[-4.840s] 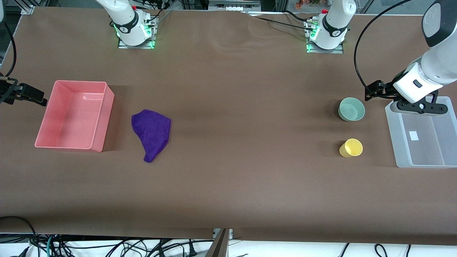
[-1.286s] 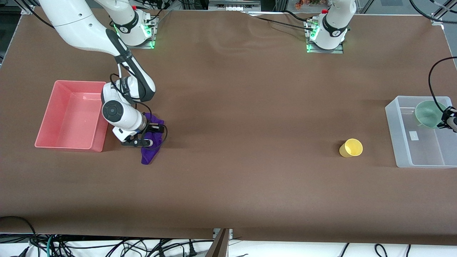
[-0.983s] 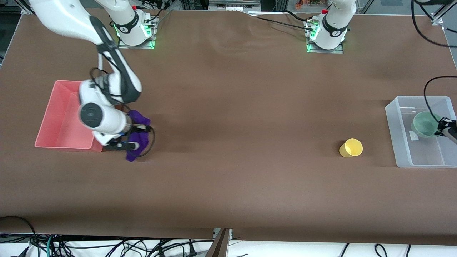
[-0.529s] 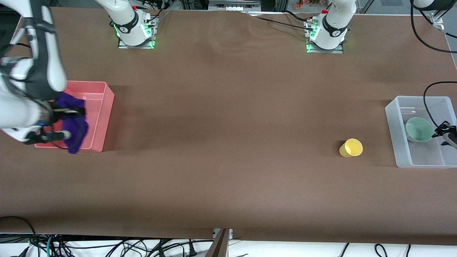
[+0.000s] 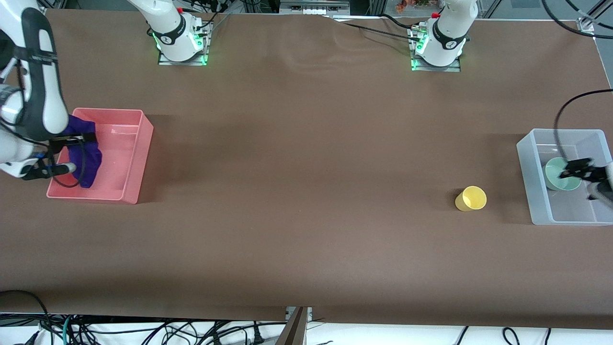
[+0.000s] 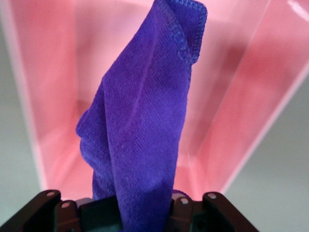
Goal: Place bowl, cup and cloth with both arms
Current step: 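Lower the cloth into the pink bin while the left gripper releases the cup, then grasp the yellow cup with the left gripper while the right gripper opens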
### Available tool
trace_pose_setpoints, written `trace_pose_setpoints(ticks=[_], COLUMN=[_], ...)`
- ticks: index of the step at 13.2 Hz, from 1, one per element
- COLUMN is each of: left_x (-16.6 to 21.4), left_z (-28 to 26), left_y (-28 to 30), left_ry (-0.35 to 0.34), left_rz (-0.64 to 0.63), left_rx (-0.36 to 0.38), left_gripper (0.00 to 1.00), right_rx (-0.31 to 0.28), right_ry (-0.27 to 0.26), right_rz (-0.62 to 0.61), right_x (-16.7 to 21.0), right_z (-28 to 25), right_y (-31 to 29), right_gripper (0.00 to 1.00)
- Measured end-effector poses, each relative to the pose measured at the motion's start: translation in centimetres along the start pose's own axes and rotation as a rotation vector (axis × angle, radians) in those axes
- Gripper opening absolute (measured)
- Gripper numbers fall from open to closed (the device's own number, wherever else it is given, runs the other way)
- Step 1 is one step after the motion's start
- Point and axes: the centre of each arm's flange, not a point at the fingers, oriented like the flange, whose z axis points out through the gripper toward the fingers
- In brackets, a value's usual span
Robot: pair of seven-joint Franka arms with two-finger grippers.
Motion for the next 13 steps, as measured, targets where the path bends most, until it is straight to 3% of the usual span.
trace_pose_setpoints(ticks=[5,9,11,13], left_x=[7.8,8.6,8.9,9.0], left_z=[5.4,11.6,12.5,14.0], left_y=[7.3,7.4,7.3,7.3], left_ry=[-0.062,0.007,0.04,0.051], left_rz=[-0.183,-0.199,-0.211,-0.238], left_rx=[-0.03,0.004,0.021,0.022], left_gripper=[1.0,1.0,1.0,0.96], right_rx=[-0.022,-0.034,-0.033,-0.032], right_ry=[0.083,0.134,0.158,0.175], right_rz=[0.0,0.004,-0.006,-0.059], right_x=[-0.2,-0.2,-0.4,-0.5], right_z=[8.1,6.6,0.9,-8.5], right_y=[-0.7,-0.6,-0.7,-3.8], right_gripper=[0.0,0.38,0.6,0.81])
